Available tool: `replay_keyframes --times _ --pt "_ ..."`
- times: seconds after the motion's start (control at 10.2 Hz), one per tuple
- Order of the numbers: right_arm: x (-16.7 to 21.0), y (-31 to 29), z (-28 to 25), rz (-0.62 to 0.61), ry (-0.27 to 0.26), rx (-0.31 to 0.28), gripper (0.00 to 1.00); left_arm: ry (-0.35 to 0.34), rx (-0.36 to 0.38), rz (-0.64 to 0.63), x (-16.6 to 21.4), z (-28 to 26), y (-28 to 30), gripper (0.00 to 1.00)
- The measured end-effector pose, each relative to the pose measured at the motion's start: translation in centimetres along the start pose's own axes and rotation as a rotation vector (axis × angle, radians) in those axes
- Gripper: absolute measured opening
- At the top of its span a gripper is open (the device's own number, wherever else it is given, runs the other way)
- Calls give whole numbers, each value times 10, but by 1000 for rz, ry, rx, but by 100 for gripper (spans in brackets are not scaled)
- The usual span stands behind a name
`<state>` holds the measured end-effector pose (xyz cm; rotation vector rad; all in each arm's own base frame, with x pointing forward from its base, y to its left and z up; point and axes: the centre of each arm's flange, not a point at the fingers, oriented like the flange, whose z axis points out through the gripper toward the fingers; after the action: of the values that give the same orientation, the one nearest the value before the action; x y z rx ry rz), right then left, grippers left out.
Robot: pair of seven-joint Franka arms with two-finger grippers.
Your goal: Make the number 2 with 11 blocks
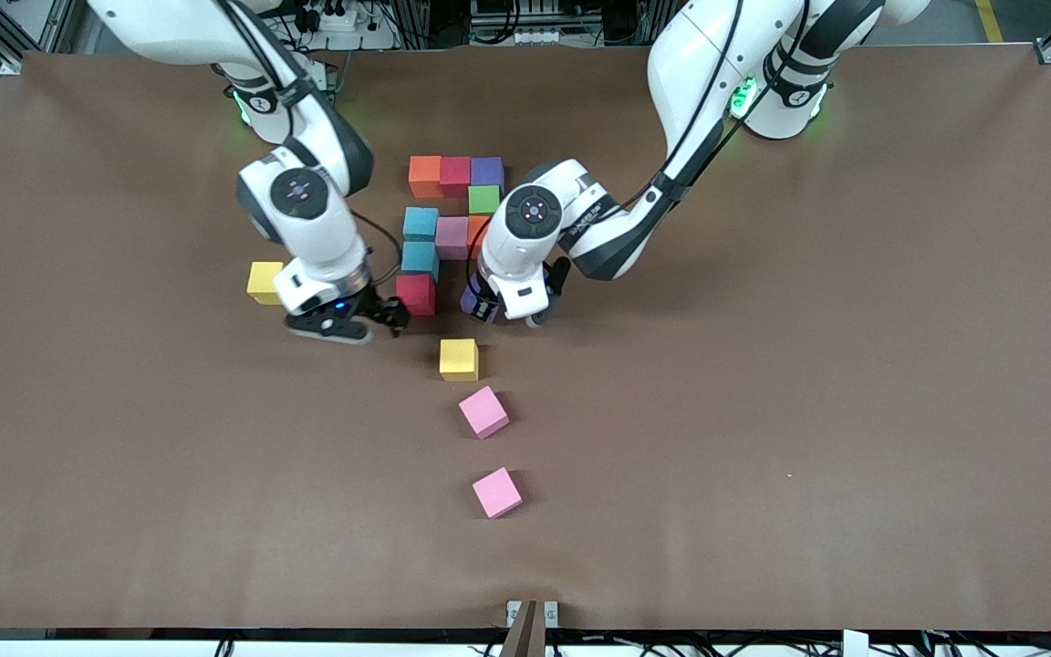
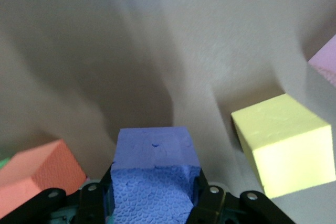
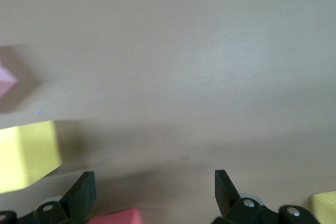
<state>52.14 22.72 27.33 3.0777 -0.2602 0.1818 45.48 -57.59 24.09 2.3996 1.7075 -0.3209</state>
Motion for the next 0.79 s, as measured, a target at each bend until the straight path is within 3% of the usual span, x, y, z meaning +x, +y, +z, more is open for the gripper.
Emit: replay_keyframes --times 0.3,0.59,0.79 --pt "17 61 16 -83 -102 -93 100 -58 -71 -141 -24 2 -3 56" --pt "-2 111 44 -185 -212 -134 100 -80 -88 -246 -21 11 5 56" --pt "-22 120 53 -197 -243 -149 100 -94 -94 -330 -21 18 5 56"
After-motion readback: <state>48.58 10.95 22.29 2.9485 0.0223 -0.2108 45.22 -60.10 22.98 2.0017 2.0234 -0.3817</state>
